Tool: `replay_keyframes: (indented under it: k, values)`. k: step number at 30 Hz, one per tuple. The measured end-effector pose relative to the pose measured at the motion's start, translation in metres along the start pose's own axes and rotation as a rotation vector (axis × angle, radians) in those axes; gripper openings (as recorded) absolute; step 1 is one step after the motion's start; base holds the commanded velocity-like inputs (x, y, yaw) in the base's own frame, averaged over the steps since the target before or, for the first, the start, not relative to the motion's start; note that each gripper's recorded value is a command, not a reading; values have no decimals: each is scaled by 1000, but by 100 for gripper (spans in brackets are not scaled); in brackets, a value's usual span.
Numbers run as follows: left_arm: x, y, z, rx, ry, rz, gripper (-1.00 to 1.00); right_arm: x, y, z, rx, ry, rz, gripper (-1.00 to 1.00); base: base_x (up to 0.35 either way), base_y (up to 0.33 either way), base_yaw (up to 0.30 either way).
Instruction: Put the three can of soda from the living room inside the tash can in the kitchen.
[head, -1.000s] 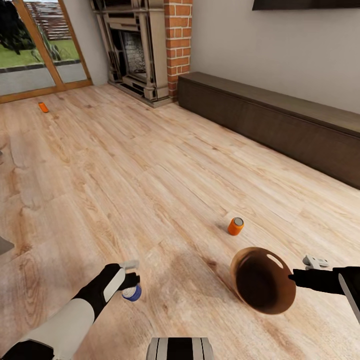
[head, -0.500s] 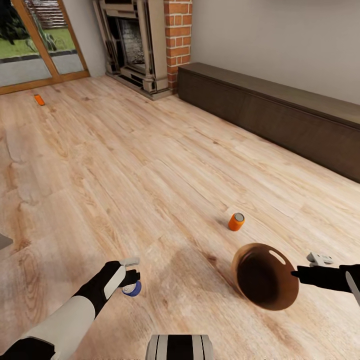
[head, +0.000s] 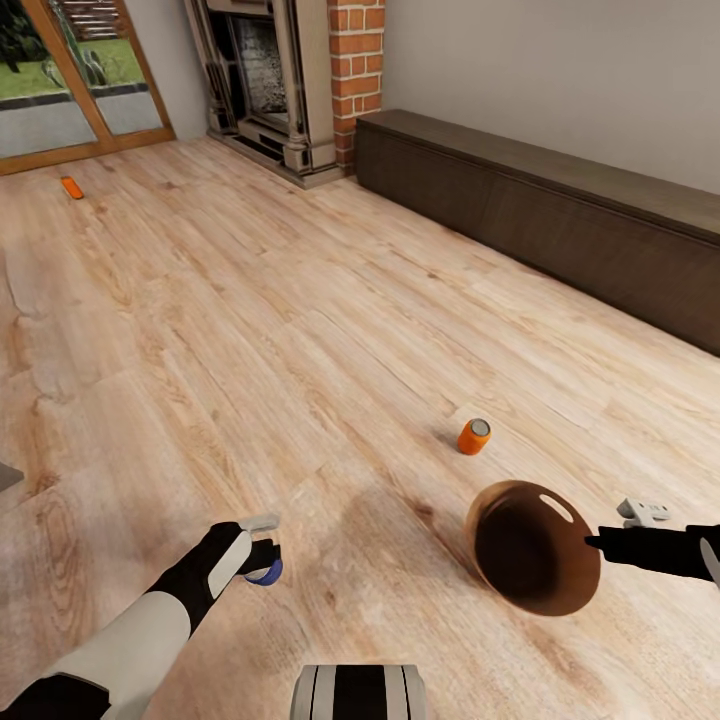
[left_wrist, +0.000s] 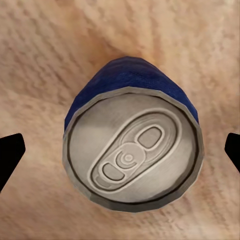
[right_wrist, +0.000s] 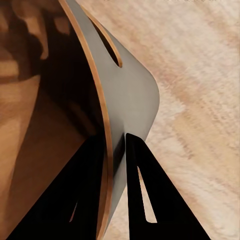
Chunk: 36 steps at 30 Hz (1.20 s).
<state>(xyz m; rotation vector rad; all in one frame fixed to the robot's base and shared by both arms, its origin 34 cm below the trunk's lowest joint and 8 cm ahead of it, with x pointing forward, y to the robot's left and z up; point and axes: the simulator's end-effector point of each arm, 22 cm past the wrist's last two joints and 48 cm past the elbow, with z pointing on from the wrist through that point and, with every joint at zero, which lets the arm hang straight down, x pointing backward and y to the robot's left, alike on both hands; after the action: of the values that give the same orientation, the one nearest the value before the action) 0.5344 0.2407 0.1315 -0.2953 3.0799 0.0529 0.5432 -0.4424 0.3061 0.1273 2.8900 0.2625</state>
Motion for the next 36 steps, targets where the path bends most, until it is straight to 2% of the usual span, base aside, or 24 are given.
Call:
replay_keyframes:
  k: [5,24,25,36]
  values:
    - [8,1,9,-2,20,0,100,-1,-2,1,-11,4,-7,-100,0,0,0]
    - [5,6,10,-5,4,-3,100,-1,-1,0,-8,1,-12,-100,0,0,0]
    - [4,6,11,-5,0,-4,-100,-1,-1,0,-8,0,-12,-100,0,0,0]
    - [4,3,12,3,-9,-12,-100,0,0,0,-5,-2,-13,-100,0,0,0]
